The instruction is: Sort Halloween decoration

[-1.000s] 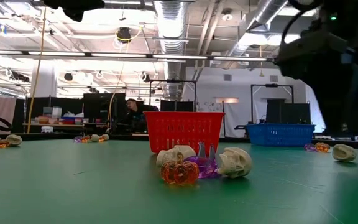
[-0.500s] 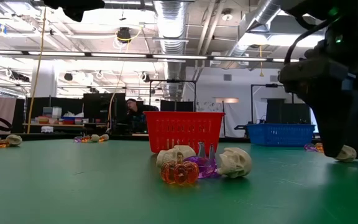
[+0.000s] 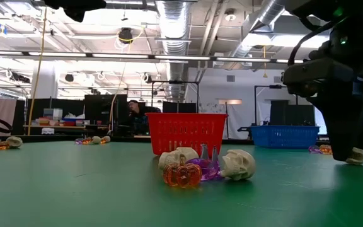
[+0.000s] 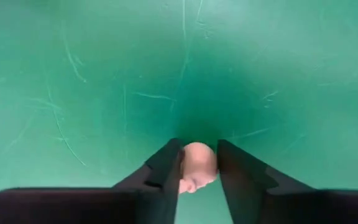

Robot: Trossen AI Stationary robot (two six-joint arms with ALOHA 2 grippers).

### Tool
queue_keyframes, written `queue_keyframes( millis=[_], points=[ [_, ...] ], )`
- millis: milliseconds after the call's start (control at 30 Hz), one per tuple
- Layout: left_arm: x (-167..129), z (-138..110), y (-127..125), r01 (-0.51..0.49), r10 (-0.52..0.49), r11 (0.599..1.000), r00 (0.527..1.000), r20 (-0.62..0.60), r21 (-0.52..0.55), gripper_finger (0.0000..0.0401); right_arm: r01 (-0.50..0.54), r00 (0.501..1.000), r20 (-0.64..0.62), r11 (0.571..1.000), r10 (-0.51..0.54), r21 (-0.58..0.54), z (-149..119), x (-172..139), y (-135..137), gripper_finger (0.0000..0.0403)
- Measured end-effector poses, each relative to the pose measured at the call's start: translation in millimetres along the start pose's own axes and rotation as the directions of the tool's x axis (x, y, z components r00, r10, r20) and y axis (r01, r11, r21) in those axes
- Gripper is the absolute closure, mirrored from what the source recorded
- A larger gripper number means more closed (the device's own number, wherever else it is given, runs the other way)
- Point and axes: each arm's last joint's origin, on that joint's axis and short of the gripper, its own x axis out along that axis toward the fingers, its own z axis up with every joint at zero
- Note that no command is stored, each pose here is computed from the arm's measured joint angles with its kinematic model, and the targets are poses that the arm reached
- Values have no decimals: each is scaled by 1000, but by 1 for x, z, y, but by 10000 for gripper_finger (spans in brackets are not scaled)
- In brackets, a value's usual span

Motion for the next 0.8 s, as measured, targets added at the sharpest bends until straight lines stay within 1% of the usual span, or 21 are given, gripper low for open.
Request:
queue_keyframes(
  millis=[100,167,433,733,800],
  points=[
    [0,0,0,0,0,1000,1000,0,0,340,-1,1000,6,1000,1,-4,0,-1,0,309],
    [0,0,0,0,0,1000,1000,0,0,340,-4,1000,7,1000,4,-11,0,-1,0,319],
    [0,0,0,1,-1,1000,1000,0,0,340,-29,1000,3,998,30,-64,4,-1,4,329],
    [0,0,0,1,-1,1000,1000,0,1,340,-89,996,18,987,92,-138,18,-17,22,352],
    [0,0,0,1,-1,1000,1000,0,0,340,-111,994,0,983,113,-147,19,-20,26,354]
  ],
)
